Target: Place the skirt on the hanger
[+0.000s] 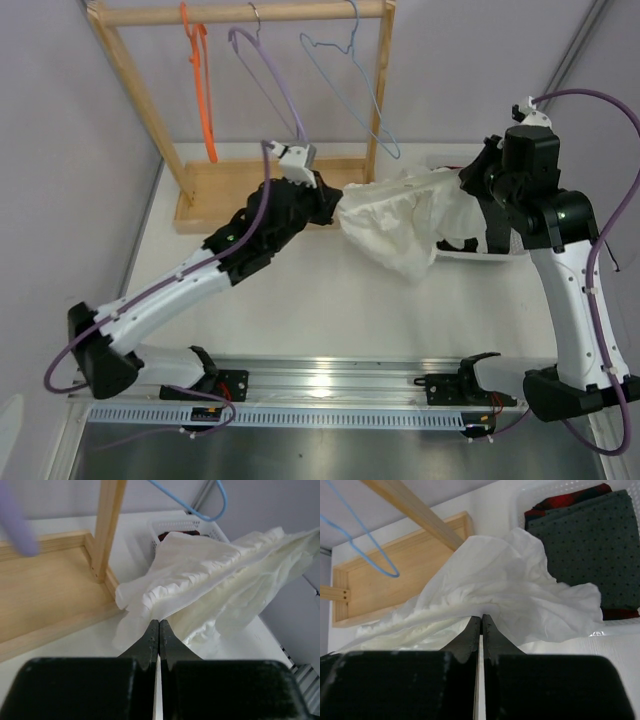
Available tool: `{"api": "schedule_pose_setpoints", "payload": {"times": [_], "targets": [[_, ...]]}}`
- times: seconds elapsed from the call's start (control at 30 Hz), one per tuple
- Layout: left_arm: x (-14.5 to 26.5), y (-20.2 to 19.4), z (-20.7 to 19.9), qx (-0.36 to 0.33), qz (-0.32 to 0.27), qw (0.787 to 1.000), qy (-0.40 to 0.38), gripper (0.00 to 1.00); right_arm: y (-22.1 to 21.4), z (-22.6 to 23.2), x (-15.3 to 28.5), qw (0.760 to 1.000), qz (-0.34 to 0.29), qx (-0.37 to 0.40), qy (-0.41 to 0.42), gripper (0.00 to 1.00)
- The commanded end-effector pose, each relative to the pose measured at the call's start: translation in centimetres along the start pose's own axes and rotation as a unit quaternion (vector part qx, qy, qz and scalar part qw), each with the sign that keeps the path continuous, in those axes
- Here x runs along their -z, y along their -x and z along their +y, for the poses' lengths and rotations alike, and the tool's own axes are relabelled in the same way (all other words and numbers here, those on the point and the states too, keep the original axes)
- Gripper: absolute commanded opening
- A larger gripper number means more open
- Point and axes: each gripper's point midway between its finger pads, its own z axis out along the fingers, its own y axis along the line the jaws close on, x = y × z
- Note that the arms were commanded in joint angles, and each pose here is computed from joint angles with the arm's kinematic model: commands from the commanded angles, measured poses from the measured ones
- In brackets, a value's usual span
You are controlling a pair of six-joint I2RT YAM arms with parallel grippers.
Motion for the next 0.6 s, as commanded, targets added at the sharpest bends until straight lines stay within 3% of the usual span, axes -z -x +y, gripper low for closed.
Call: {"api": "schedule_pose_setpoints", "payload": {"times": [0.0,0.27,0.57], "targets": [[4.4,3.6,2.2,-0.018,-0.049,0.998,0.046,0.0,1.6,1.6,2.8,0.999,-0.033,0.005,0.029,0.0],[9.9,7.3,5.2,-0.042,-0.093,0.989,0.108,0.0,0.5,4.9,2.5,0.997,-0.022,0.018,0.076,0.0],[6.5,5.9,11.1,-0.042,-0.039,0.985,0.163,0.0,-2.9,8.6,-3.6,0.994,0.025,0.028,0.104,0.0]]}}
